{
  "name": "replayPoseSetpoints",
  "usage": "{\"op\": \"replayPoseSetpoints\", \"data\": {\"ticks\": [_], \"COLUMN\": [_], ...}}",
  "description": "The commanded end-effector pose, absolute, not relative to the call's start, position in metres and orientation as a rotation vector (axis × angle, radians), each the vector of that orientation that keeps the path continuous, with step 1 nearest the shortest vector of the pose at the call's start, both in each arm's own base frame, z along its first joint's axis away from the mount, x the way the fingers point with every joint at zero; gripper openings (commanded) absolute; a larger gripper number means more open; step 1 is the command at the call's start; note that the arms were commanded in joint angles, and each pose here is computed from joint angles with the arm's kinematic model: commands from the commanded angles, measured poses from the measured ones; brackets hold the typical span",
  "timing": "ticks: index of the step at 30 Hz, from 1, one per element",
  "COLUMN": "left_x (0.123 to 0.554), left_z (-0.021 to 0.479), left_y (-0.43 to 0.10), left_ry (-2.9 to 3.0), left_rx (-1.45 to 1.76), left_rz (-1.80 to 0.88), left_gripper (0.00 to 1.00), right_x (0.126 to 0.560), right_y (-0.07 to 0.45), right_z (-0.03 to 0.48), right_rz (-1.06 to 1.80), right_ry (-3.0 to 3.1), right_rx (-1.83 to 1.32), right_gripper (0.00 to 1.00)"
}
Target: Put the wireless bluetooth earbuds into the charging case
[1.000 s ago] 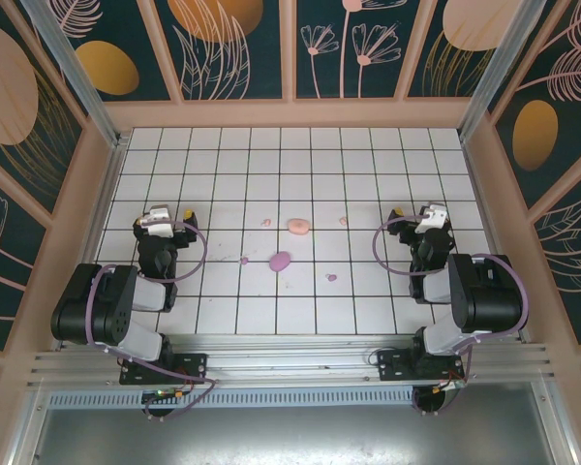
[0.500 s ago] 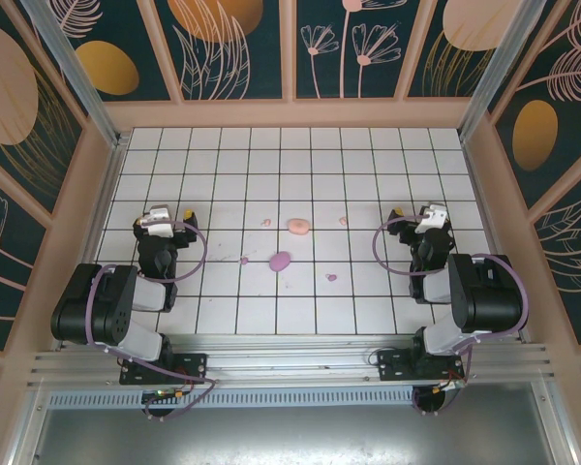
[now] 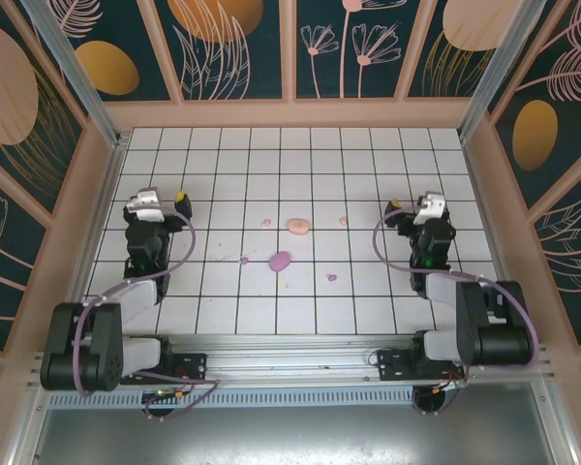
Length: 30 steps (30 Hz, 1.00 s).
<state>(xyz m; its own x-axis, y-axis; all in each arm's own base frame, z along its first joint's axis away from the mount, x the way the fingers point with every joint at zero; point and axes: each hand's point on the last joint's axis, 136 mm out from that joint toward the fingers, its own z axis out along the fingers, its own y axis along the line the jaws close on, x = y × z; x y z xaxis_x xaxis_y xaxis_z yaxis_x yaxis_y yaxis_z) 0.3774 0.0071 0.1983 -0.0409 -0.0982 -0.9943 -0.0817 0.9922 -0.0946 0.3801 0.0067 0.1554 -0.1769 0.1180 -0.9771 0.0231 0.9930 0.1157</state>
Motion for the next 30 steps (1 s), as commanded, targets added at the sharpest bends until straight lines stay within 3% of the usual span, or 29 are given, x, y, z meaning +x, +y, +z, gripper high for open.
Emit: {"op": "replayPoseSetpoints", "data": {"ticks": [1, 8, 16, 24, 30], "left_x": [0.380, 0.356, 0.292, 0.257, 0.252], "left_z": [0.205, 0.215, 0.146, 0.099, 0.076], "left_y": [-0.015, -0.097, -0.191, -0.250, -0.265], "left_ry": [1.714, 1.830, 2.059, 2.197, 2.218], "left_rx": [-0.084, 0.127, 0.419, 0.696, 0.681], "left_rz": [-0.150, -0.309, -0.492, -0.405, -0.442], "left_gripper": [0.89, 0.82, 0.75, 0.76, 0.78], "right_x": [0.385, 0.357, 0.305, 0.292, 0.291], "right_y": [0.023, 0.105, 0.182, 0.207, 0.213], "right_z": [0.168, 0.198, 0.149, 0.110, 0.105], "right_rz": [0.185, 0.383, 0.643, 0.599, 0.605], "right_ry": [1.884, 2.025, 2.225, 2.371, 2.436], "right_rx": [0.166, 0.035, 0.009, 0.115, 0.132], "right_gripper": [0.98, 0.94, 0.93, 0.93, 0.93]}}
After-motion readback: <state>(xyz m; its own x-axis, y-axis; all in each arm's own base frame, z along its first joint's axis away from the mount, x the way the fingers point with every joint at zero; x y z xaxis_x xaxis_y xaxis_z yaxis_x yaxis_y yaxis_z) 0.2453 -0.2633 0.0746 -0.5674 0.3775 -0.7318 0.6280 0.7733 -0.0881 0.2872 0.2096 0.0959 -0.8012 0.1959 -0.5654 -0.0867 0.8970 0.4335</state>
